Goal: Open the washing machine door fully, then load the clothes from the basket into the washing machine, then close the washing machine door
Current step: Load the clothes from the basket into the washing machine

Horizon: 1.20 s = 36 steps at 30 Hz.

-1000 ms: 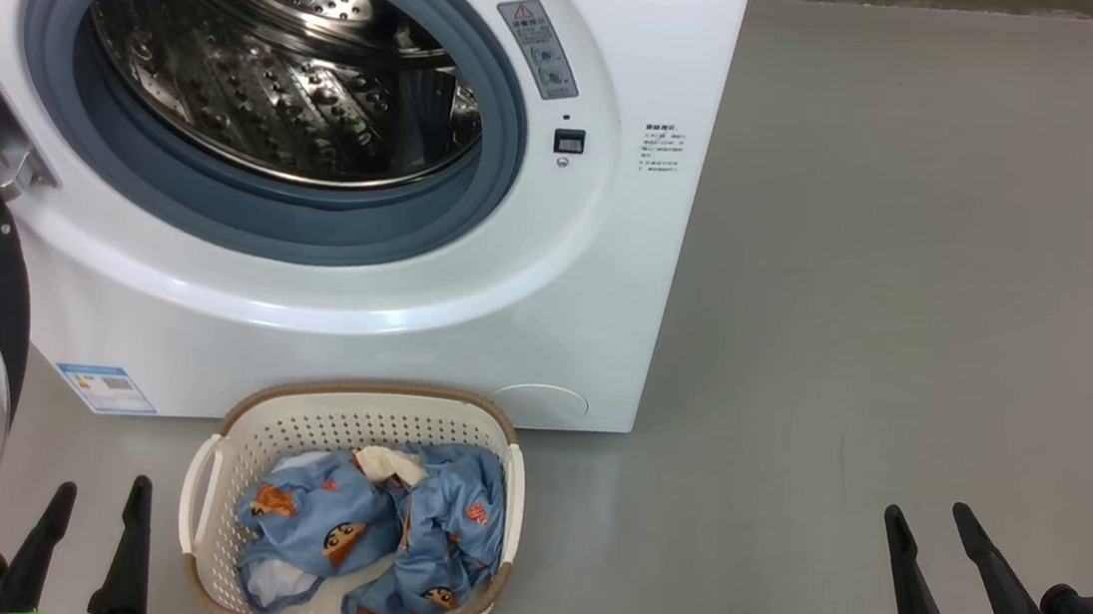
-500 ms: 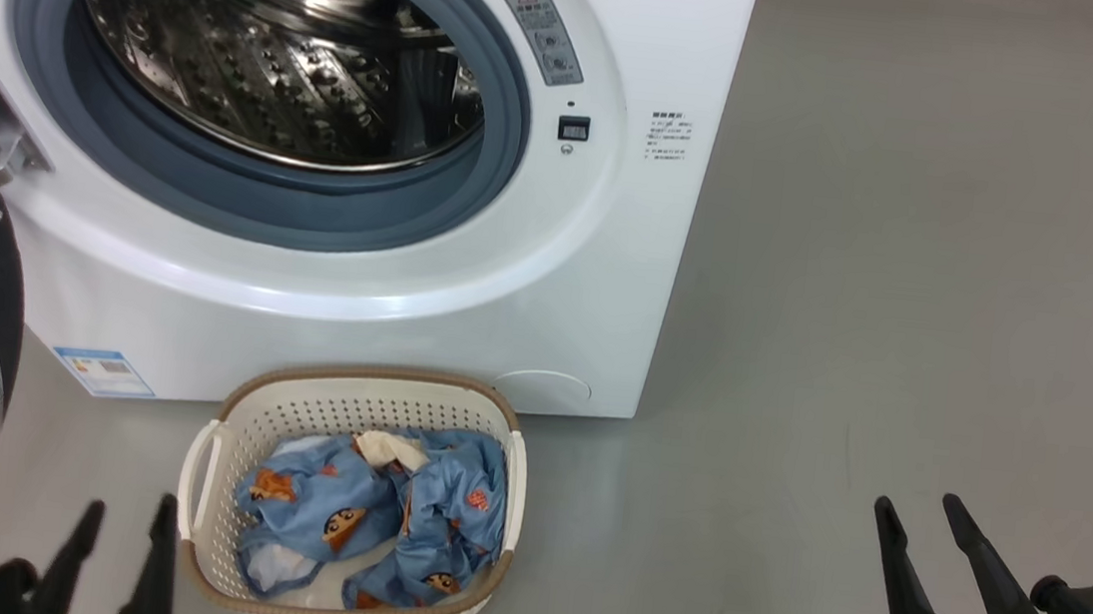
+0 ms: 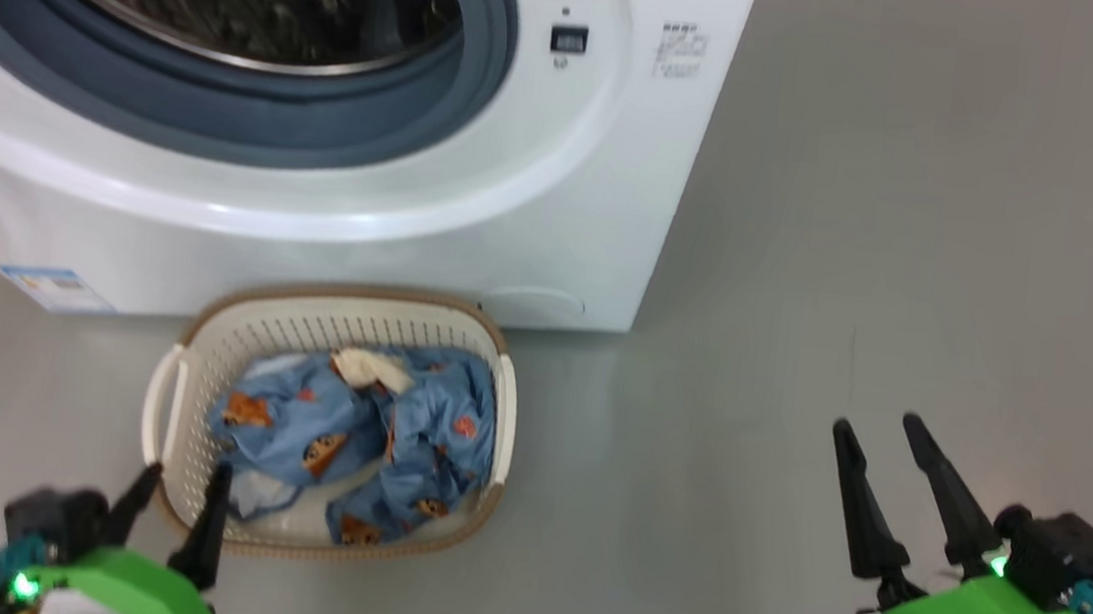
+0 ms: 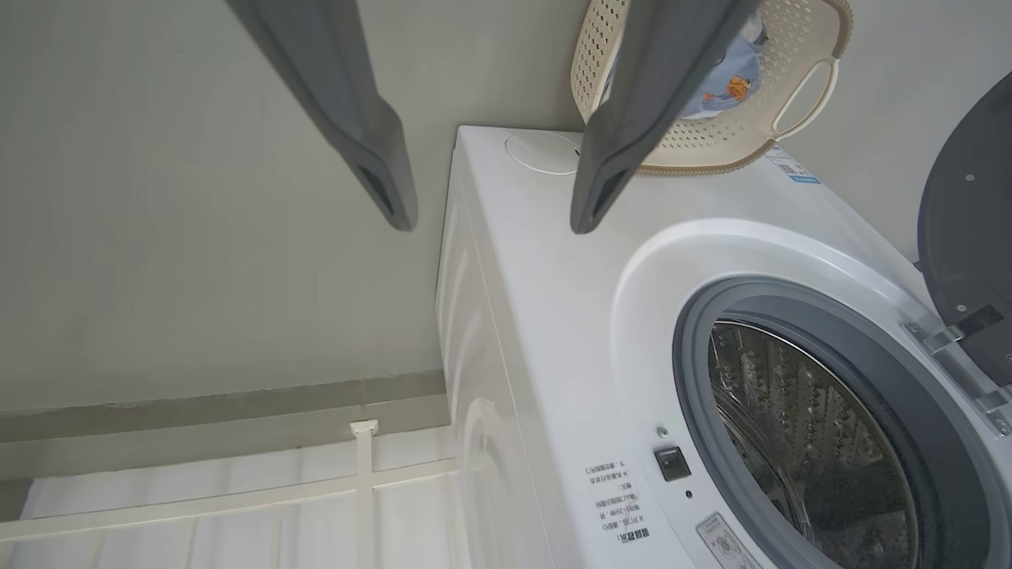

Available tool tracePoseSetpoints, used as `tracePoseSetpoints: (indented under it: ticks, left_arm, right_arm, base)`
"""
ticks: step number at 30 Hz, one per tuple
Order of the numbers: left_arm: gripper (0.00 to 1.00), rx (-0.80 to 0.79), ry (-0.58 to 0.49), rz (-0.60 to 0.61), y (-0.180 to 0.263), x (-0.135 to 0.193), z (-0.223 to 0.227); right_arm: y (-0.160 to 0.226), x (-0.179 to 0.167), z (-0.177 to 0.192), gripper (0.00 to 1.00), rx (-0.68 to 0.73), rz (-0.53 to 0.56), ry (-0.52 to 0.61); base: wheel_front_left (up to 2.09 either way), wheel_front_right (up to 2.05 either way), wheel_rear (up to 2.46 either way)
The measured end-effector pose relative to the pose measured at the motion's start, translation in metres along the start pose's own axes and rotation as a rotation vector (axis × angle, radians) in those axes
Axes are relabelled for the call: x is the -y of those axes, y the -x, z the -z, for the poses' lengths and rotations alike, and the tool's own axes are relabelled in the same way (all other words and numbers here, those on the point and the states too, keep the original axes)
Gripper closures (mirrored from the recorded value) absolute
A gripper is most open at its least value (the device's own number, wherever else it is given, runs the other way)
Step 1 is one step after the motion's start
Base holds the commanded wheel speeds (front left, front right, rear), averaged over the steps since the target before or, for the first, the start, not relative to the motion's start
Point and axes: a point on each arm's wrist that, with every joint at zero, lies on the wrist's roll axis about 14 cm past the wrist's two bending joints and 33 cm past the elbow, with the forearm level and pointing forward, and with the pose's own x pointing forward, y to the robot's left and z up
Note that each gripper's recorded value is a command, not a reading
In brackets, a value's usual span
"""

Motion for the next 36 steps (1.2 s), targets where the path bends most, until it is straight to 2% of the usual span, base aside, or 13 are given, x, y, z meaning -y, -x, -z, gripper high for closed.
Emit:
tracePoseSetpoints:
  ticks: [10, 19, 36]
  left_arm:
    - [0.00, -0.146, -0.098, 0.040, -0.069, -0.017, 0.022]
    - [0.00, -0.319, -0.181, 0.047, -0.109, -0.044, 0.066]
    - [0.00, -0.529, -0.265, 0.136, -0.155, -0.057, 0.138]
  right_arm:
    - [-0.046, -0.005, 0.020, 0.00, -0.024, -0.024, 0.011]
    - [-0.078, -0.008, 0.045, 0.00, -0.054, -0.050, 0.019]
    - [-0.088, 0.009, 0.093, 0.00, -0.147, -0.012, 0.031]
  base:
    - [0.00, 0.00, 0.00]
    - [0.00, 0.00, 0.00]
    - [0.00, 0.00, 0.00]
